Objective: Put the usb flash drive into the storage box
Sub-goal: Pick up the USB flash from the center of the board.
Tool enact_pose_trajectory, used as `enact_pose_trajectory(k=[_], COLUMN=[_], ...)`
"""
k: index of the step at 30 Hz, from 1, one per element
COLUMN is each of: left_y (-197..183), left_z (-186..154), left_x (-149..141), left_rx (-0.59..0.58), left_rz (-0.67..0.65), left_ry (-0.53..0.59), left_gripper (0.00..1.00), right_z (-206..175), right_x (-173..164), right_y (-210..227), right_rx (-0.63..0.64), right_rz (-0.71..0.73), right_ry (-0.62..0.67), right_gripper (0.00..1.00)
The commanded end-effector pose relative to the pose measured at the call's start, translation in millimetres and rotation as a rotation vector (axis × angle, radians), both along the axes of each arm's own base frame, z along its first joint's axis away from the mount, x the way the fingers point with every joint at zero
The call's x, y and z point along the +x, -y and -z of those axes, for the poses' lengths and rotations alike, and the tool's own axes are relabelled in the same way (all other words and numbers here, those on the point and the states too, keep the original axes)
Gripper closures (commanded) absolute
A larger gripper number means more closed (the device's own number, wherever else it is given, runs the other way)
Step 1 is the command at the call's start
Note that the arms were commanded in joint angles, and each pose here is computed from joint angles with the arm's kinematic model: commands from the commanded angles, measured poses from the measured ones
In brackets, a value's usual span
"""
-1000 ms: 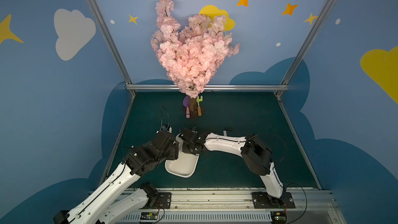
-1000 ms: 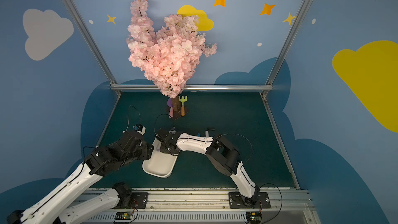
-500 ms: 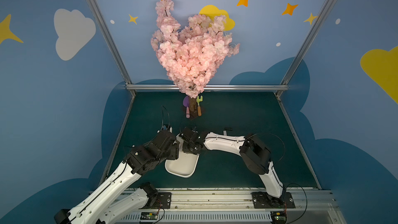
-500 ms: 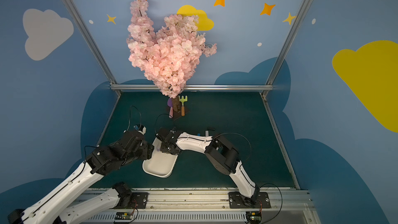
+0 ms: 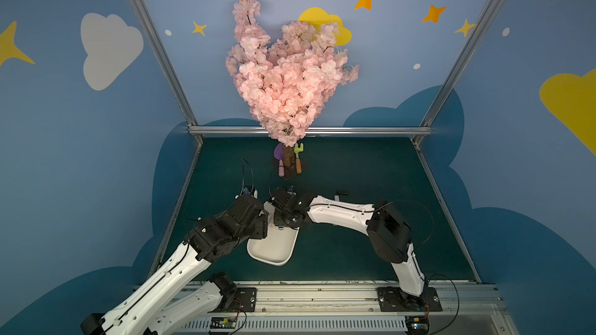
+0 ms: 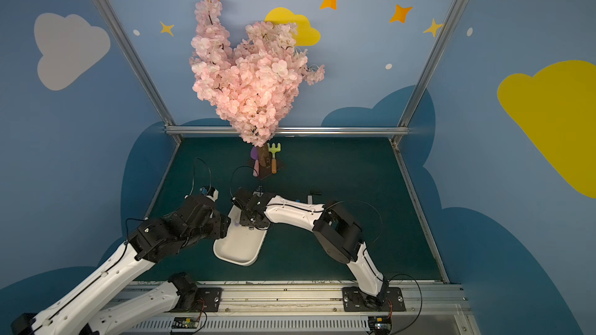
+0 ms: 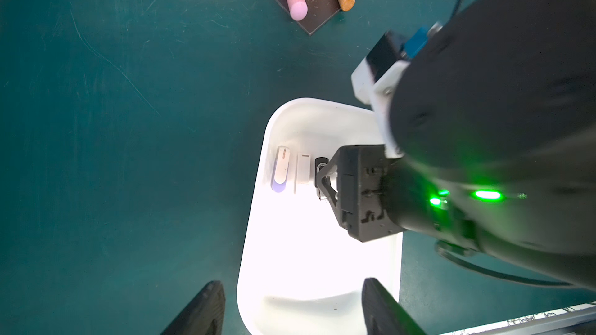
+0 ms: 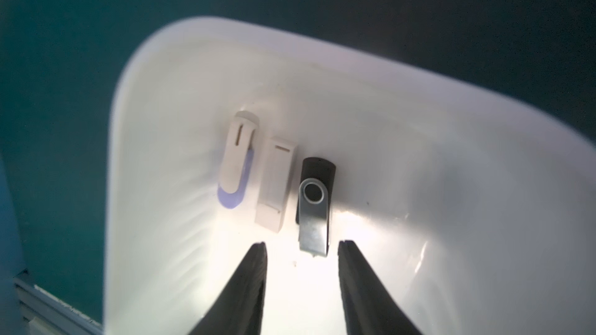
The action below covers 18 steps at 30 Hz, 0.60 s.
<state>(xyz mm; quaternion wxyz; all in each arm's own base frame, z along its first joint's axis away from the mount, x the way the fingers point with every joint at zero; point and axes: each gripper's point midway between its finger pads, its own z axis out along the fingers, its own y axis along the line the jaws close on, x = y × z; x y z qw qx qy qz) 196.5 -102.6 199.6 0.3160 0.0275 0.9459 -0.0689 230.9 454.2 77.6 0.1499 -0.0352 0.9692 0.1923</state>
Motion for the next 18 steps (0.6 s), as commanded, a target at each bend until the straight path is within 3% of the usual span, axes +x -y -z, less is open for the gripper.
enact_pose_trajectory(k=[1,6,10,13,15,16,17,18], left_y=[-4.6,-8.3,-9.1,-26.3,-36.8,-38.3,-40.3,-43.1], left_z=[-2.0,-4.7,-5.3,-6.9,-8.8,-9.4,-9.7,-10.5], left_x=[-2.0,-1.9,-1.9,1.1,1.7,2.5,3.5,4.0], left_rx=[-0.003,0.0,-0.001,0.054,0.082,0.084,0.082,0.083], left_rz=[-0.012,-0.027,-0.031,-0.116,-0.169,-0.177,-0.19,-0.204], left_ry=[0.011,0.025,0.03,0.048,0.052,0.053,0.057,0.062], left_gripper=[0.29,0.29,0.29,0.29,0.17,0.12,0.1,0.08], right_z=[-63.3,-95.0,-131.8,-161.6,-178.1,-184.2,-187.6,-189.3], right_x=[3.9,-1.0,6.8,17.3,24.6,29.4,32.5,37.4], right_y=[5.7,31.2,77.5,118.0,150.6,174.8,198.1,211.6], right_rx=[0.043,0.041,0.011,-0.016,-0.057,-0.084,-0.09,-0.074], right_rz=[-0.039,-0.078,-0.017,0.02,0.045,0.095,0.144,0.166], right_ry=[0.107,0.136,0.29,0.448,0.544,0.581,0.599,0.625], right_gripper=[0.58,0.58,0.57,0.5,0.53,0.47,0.22,0.04])
